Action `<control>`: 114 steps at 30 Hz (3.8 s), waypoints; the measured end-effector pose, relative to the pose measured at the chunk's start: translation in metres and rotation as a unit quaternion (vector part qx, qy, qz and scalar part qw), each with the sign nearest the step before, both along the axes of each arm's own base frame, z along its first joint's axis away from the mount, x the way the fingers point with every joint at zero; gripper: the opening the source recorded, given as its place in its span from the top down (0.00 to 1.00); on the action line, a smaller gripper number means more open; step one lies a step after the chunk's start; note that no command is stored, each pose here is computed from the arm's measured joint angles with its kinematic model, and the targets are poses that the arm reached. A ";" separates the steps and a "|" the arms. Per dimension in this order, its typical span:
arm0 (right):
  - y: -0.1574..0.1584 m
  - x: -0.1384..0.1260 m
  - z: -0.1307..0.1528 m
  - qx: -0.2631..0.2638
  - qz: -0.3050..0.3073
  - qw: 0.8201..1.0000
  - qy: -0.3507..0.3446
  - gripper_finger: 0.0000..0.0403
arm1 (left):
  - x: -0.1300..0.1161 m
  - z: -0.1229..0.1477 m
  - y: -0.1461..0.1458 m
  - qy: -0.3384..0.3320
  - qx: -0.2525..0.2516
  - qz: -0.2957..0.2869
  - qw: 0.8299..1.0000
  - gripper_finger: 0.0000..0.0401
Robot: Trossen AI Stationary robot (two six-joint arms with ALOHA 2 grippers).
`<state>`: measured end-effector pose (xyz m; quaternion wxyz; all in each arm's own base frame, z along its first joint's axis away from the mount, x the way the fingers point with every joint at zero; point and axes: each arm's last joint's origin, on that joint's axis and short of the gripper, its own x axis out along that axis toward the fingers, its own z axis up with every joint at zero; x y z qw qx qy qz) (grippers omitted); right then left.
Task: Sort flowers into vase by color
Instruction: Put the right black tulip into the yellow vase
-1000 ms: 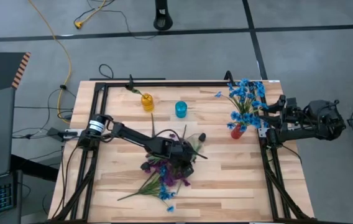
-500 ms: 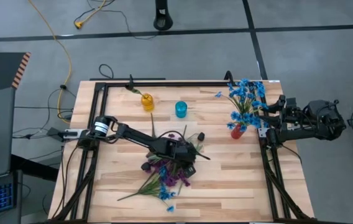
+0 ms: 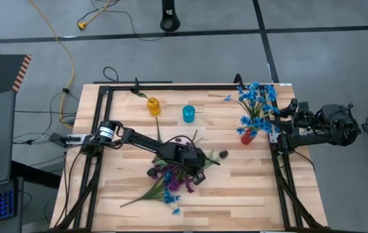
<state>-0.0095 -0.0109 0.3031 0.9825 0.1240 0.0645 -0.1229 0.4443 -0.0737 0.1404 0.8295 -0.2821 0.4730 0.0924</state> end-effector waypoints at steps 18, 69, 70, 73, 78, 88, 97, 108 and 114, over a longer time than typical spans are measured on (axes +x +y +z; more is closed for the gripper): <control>0.000 0.000 0.000 0.000 0.000 1.000 0.000 0.42 | -0.015 0.094 0.020 -0.125 0.070 0.022 0.989 1.00; 0.000 0.000 0.000 0.000 0.000 1.000 0.000 0.42 | -0.218 0.235 0.262 -0.479 0.361 -0.008 0.800 1.00; 0.000 0.000 0.000 0.000 0.000 1.000 0.000 0.42 | -0.222 0.230 0.269 -0.481 0.360 -0.008 0.799 1.00; 0.000 0.000 0.000 0.000 0.000 1.000 0.000 0.42 | -0.231 0.215 0.286 -0.487 0.349 -0.004 0.801 1.00; 0.000 0.000 0.000 0.000 0.000 1.000 0.000 0.42 | -0.247 0.195 0.299 -0.493 0.337 -0.017 0.802 1.00; 0.000 0.000 0.000 0.000 0.000 1.000 0.000 0.42 | -0.261 0.149 0.300 -0.482 0.319 -0.021 0.816 1.00; 0.000 0.000 0.000 0.000 0.000 1.000 0.000 0.42 | -0.264 0.135 0.296 -0.482 0.318 -0.024 0.816 1.00; 0.000 0.000 0.000 0.000 0.000 1.000 0.000 0.42 | -0.266 0.135 0.296 -0.486 0.308 -0.051 0.816 1.00; 0.000 0.000 0.000 0.000 0.000 1.000 0.000 0.42 | -0.265 0.133 0.296 -0.482 0.309 -0.054 0.819 1.00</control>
